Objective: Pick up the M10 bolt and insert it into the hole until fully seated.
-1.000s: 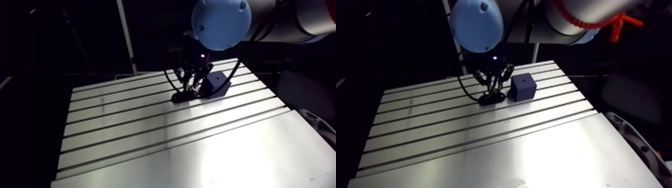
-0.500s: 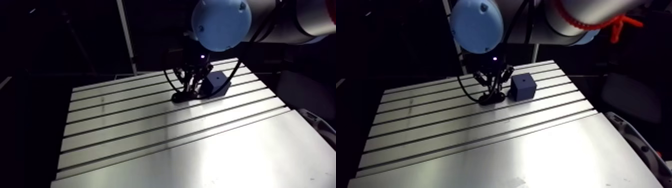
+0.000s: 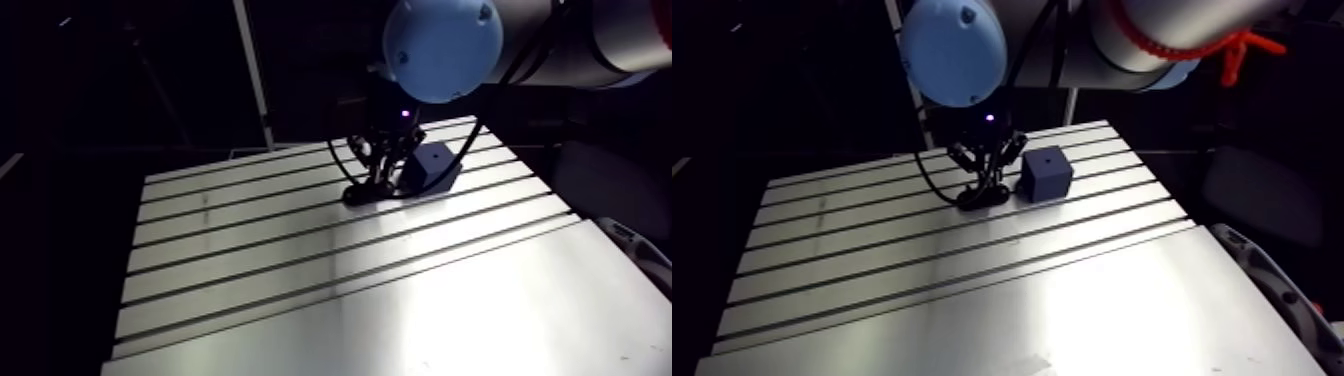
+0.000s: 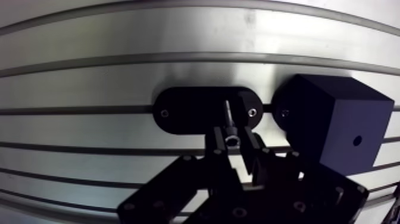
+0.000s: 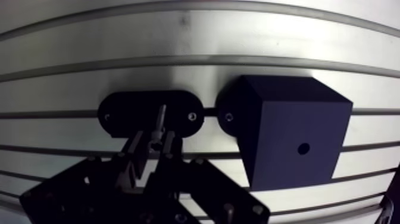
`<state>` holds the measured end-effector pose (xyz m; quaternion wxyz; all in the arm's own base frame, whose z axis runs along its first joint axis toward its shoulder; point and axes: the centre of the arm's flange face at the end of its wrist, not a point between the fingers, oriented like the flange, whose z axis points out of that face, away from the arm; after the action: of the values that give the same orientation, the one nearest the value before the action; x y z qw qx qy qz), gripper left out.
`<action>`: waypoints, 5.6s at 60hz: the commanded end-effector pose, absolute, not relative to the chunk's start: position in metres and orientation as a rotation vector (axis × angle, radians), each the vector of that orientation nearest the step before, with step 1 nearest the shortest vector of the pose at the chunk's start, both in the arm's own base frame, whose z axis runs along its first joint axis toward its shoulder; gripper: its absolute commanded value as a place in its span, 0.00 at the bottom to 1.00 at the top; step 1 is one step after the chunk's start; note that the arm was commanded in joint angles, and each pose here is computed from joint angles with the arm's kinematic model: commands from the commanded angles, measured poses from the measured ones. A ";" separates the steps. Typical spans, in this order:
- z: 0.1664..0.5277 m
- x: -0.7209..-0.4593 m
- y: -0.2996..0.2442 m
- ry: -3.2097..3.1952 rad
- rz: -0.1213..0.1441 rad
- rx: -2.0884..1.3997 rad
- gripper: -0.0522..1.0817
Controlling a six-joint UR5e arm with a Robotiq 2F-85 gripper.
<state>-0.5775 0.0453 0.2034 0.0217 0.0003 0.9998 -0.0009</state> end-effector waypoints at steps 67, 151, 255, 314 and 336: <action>0.270 -0.601 0.052 3.144 0.002 0.016 0.96; 0.314 -0.644 0.141 2.762 -0.042 0.088 1.00; 0.273 -0.657 0.170 2.660 -0.068 0.126 1.00; 0.262 -0.654 0.172 2.649 -0.075 0.131 1.00; 0.263 -0.655 0.171 2.655 -0.071 0.130 1.00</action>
<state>-0.6546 0.1712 0.2624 0.2405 0.0475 0.9691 -0.0267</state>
